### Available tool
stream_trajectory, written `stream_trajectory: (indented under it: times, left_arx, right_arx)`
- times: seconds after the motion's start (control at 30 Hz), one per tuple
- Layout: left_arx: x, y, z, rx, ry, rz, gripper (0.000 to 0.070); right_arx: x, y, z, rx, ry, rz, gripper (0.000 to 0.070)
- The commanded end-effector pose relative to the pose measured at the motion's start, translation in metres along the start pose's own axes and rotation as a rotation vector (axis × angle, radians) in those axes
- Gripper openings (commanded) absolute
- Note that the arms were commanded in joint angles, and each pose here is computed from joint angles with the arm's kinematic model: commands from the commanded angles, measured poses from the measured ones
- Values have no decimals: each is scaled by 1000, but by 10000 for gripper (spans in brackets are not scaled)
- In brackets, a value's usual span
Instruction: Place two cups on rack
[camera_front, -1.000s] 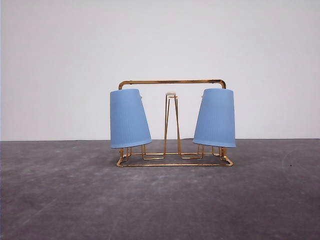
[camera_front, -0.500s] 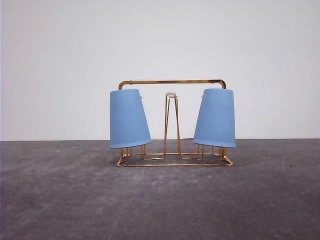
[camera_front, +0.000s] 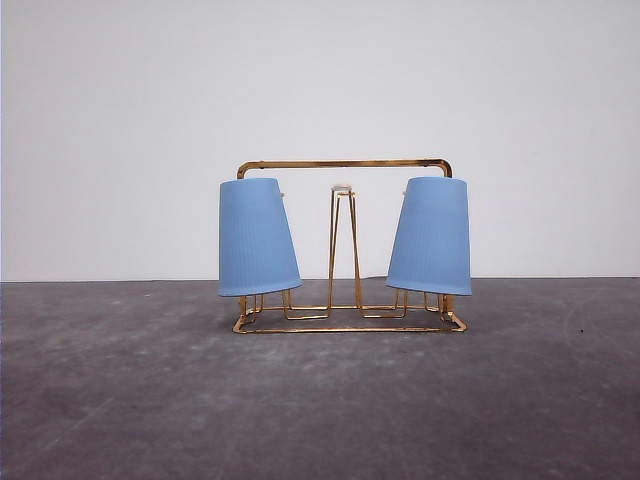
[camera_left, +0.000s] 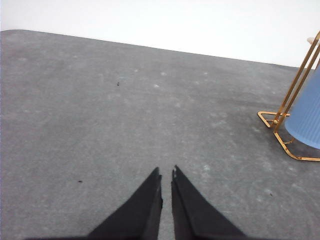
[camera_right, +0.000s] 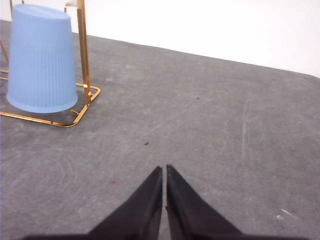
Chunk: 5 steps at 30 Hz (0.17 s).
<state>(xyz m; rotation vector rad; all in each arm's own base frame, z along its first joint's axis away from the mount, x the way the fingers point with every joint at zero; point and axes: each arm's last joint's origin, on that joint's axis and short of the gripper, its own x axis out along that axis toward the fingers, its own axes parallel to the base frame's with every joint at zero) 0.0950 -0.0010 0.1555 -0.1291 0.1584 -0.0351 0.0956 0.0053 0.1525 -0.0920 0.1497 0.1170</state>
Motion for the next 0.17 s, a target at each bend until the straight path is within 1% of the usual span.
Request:
stream_trajectory:
  times: [0.0, 0.13]
  left_arx:
    - [1, 1, -5, -8, 20, 6, 17]
    - [1, 1, -5, -8, 20, 6, 17]
  right_arx:
    - [0, -1, 0, 17, -5, -19, 12]
    - [0, -4, -1, 18, 8, -136, 12]
